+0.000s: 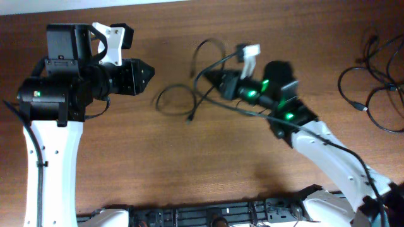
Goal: Untangle cables
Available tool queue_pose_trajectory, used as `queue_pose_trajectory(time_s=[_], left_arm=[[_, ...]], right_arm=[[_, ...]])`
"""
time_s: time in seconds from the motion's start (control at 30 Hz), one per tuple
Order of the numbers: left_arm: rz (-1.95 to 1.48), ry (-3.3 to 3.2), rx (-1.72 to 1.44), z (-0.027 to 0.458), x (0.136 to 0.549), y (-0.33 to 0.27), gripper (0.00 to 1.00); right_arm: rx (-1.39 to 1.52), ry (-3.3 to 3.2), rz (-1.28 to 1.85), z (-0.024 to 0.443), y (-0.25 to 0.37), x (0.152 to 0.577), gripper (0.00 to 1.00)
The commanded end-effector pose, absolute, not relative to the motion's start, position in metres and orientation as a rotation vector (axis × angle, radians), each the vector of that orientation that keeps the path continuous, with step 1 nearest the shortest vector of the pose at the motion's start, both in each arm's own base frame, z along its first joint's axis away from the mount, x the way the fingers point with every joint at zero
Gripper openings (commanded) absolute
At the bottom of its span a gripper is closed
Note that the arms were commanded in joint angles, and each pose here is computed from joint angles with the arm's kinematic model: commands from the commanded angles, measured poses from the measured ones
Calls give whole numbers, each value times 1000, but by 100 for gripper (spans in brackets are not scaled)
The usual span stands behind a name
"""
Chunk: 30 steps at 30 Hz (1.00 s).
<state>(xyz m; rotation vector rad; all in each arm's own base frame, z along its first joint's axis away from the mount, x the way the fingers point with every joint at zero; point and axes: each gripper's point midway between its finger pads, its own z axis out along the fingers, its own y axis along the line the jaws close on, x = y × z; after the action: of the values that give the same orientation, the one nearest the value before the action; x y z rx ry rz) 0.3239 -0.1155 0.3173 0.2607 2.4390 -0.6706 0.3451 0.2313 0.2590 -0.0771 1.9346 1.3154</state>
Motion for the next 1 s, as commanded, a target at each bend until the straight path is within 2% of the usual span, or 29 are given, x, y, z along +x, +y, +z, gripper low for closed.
queue_pose_trajectory(time_s=[0.0, 0.1, 0.3, 0.53, 0.7, 0.97], left_arm=[[-666, 2398, 288, 330, 320, -115, 37], [-666, 2399, 288, 329, 320, -115, 37], [-667, 2399, 288, 330, 320, -116, 36], [-667, 2399, 288, 329, 320, -116, 36], [-667, 2399, 288, 330, 320, -116, 36], [-672, 2398, 290, 330, 320, -116, 34]], right_arm=[[-208, 1729, 1148, 326, 189, 359, 4], [-126, 1717, 976, 350, 129, 377, 4], [14, 1759, 644, 364, 16, 390, 4], [266, 1705, 203, 369, -146, 364, 4], [555, 1695, -95, 350, -250, 321, 4], [975, 1765, -416, 275, -350, 271, 4]])
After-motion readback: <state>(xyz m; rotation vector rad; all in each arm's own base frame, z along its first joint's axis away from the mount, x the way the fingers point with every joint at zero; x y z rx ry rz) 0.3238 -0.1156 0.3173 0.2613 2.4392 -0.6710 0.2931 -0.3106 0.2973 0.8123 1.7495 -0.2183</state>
